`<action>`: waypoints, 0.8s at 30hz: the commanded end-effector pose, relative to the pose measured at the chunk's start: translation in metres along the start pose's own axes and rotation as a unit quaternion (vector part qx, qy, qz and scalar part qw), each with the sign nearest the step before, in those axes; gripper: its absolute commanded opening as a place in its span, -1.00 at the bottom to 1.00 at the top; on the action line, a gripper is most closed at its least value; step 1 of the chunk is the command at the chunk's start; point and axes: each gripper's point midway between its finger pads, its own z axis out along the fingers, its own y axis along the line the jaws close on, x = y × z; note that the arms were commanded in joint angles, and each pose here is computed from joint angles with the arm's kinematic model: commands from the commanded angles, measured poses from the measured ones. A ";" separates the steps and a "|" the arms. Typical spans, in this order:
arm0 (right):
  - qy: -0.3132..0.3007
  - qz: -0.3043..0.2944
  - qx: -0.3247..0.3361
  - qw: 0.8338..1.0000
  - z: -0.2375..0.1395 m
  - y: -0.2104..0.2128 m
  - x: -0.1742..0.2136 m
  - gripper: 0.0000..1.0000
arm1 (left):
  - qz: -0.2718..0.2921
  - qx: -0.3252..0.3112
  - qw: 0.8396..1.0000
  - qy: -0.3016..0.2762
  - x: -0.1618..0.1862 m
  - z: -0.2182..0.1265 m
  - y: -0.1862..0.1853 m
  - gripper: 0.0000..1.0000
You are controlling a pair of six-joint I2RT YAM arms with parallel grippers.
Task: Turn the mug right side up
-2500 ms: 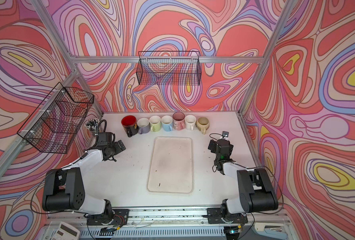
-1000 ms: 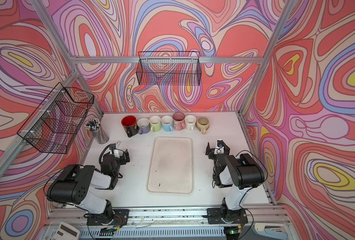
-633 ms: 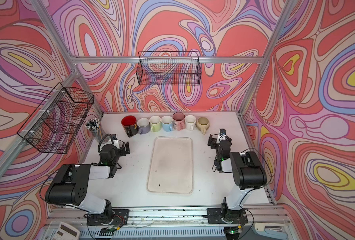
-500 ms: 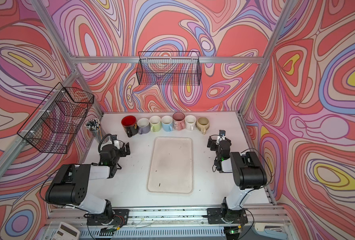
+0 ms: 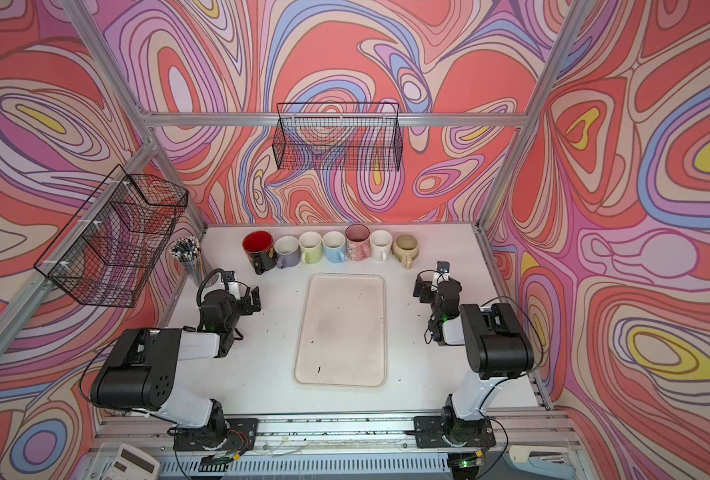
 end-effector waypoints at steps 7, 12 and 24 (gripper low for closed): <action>0.001 0.004 -0.002 1.000 -0.003 0.001 0.000 0.97 | 0.006 0.013 1.000 -0.008 -0.003 -0.002 -0.004 1.00; 0.001 0.003 -0.002 1.000 -0.003 0.001 0.000 0.97 | 0.006 0.013 1.000 -0.008 -0.003 -0.002 -0.004 1.00; 0.002 0.004 -0.002 1.000 -0.003 0.000 0.001 0.97 | 0.006 0.011 1.000 -0.008 -0.003 -0.002 -0.004 1.00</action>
